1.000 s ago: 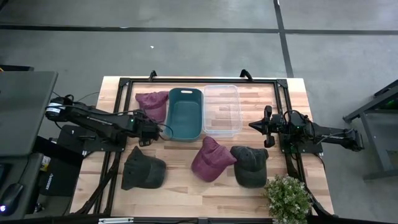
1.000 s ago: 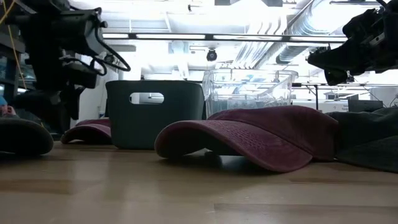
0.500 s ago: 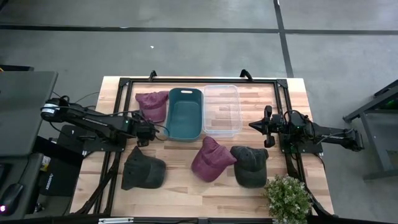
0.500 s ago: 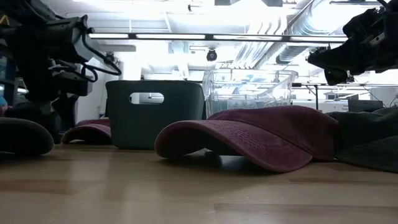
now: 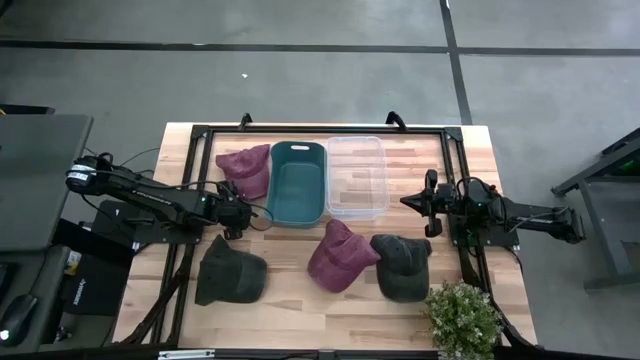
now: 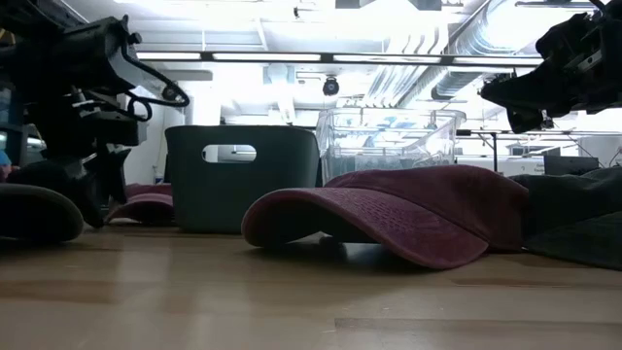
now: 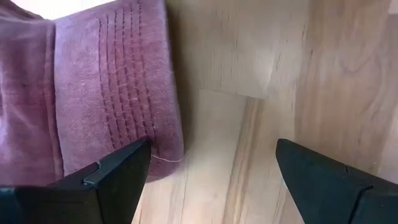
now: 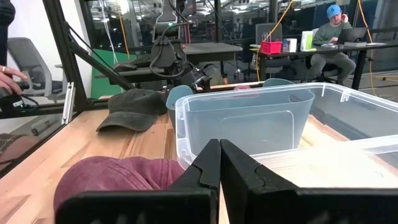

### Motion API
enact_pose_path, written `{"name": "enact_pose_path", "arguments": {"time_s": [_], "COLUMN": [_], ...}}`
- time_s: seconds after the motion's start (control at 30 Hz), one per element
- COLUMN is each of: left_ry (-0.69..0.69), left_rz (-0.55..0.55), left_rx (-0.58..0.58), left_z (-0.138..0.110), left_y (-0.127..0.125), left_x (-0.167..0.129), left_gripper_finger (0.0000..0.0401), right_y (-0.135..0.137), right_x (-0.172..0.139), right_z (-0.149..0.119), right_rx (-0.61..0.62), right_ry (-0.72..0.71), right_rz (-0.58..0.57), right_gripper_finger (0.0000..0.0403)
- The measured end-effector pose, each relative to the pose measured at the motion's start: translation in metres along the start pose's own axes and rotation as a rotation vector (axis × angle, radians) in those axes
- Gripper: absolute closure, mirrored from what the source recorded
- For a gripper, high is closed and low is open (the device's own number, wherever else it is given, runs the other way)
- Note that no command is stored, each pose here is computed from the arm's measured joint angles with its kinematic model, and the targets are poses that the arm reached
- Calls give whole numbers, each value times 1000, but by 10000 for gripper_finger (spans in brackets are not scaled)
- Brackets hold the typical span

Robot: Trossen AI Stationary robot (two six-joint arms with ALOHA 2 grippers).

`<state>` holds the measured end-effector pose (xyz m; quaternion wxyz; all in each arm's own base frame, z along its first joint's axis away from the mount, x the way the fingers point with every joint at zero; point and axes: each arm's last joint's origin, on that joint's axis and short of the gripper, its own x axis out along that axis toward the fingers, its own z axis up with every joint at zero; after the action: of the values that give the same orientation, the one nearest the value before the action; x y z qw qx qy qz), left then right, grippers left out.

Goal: Pick & Place hat
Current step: Put the top red cap into the blue bin

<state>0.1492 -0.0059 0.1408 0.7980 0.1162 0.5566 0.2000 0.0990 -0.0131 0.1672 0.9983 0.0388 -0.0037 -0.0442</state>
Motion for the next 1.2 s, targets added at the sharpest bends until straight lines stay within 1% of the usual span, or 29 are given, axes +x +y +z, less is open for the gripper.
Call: {"name": "enact_pose_path", "arguments": {"time_s": [0.27,0.5,0.7,0.9,1.03,1.2], "left_ry": [-64,-70,-103,-123,-118,-100], "left_rz": [-21,-7,100,106,108,200], "left_rx": [-18,-23,-36,-57,-100,-119], "left_z": [5,5,8,12,15,16], "left_y": [-3,-2,1,-2,-5,-5], "left_x": [-2,-3,-3,0,6,15], "left_gripper_finger": [64,64,64,64,64,64], "right_y": [0,0,0,0,0,0], "right_x": [0,0,0,0,0,0], "right_z": [0,0,0,0,0,0], "right_rx": [0,0,0,0,0,0], "right_ry": [-2,-2,-2,-2,-2,-2], "right_rz": [0,-1,0,-1,-1,-1], "right_gripper_finger": [402,402,402,402,402,402]}}
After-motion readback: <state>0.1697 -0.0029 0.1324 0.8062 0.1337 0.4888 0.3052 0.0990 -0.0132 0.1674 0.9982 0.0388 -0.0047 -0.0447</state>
